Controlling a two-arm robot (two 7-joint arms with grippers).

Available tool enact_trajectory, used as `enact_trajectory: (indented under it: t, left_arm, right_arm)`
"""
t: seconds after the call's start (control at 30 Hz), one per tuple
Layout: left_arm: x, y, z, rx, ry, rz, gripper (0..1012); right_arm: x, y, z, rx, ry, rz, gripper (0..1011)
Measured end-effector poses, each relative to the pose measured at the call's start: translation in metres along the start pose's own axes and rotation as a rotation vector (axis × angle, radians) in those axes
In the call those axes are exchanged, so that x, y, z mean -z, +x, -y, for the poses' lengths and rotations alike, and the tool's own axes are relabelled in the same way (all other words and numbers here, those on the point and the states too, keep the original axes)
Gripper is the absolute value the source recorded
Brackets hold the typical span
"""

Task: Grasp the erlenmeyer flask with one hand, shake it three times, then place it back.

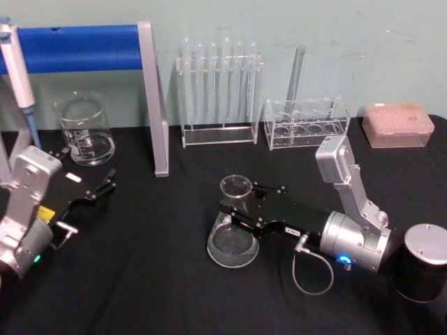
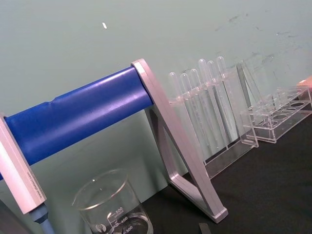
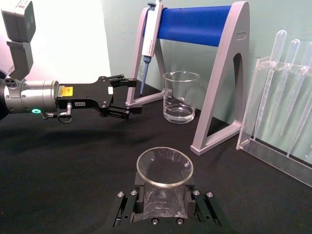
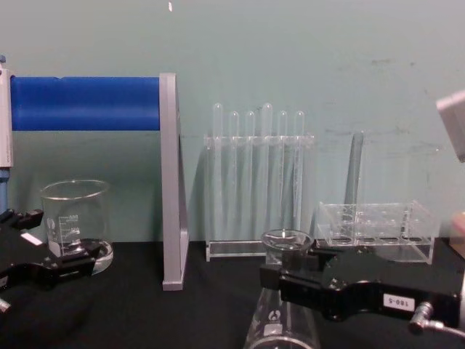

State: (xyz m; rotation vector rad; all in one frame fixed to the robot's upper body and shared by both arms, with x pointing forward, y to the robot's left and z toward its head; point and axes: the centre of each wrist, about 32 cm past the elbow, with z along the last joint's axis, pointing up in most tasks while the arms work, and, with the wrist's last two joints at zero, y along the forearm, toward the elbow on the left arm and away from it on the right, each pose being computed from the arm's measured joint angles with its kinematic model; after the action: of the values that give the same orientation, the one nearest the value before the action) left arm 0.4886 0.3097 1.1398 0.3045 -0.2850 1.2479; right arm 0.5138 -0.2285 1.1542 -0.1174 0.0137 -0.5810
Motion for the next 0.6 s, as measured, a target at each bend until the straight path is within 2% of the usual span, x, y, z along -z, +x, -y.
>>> enact_trajectory:
  t: [0.6]
  left_arm:
    - [0.0,0.0,0.0,0.0,0.0,0.0,1001]
  right_arm:
    - [0.0003,-0.0002,0.0001,0.0,-0.001,0.0,458]
